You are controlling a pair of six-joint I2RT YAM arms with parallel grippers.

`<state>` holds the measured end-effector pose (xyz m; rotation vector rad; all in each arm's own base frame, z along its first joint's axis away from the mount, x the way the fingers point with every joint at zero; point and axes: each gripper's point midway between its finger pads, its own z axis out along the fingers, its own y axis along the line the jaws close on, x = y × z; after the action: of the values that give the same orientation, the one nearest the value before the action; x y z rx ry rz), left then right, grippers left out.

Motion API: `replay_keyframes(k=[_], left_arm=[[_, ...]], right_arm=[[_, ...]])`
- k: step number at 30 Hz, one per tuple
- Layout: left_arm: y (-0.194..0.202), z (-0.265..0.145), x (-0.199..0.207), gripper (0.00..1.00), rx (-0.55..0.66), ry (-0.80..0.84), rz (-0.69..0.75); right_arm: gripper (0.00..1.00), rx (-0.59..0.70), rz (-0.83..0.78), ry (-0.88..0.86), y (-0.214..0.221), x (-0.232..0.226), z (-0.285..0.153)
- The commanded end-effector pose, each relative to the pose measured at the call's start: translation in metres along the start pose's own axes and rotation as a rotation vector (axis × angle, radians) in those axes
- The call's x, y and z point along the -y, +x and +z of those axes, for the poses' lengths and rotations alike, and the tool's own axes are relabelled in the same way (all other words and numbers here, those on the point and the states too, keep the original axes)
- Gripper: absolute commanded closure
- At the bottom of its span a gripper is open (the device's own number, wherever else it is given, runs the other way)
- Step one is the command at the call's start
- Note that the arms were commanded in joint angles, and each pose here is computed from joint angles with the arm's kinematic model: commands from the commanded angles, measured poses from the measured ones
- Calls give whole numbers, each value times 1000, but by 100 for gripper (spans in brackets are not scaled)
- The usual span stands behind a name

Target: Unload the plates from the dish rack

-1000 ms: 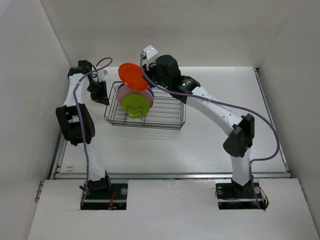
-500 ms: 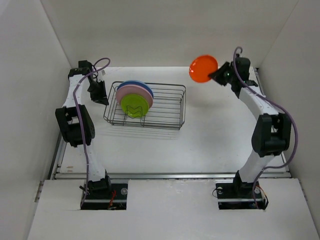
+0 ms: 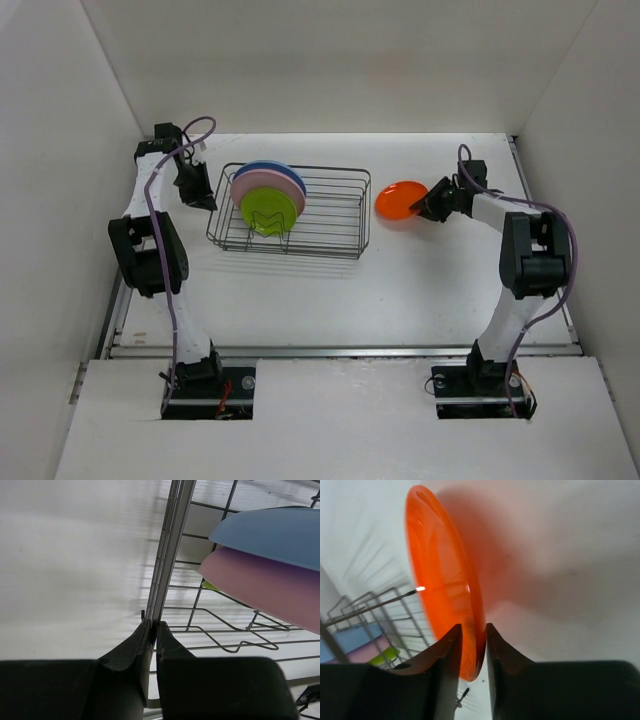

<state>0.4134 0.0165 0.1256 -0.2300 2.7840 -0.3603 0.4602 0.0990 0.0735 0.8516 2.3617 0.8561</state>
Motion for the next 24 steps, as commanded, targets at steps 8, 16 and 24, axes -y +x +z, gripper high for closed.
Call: replay_keyframes(k=[8, 16, 24], left_arm=[[12, -30, -23, 100, 81, -91, -109], [16, -27, -28, 100, 60, -112, -104], [4, -31, -30, 100, 93, -121, -67]], right_arm=[[36, 116, -100, 196, -20, 21, -21], [26, 358, -412, 340, -30, -66, -63], [26, 366, -1022, -157, 79, -256, -73]])
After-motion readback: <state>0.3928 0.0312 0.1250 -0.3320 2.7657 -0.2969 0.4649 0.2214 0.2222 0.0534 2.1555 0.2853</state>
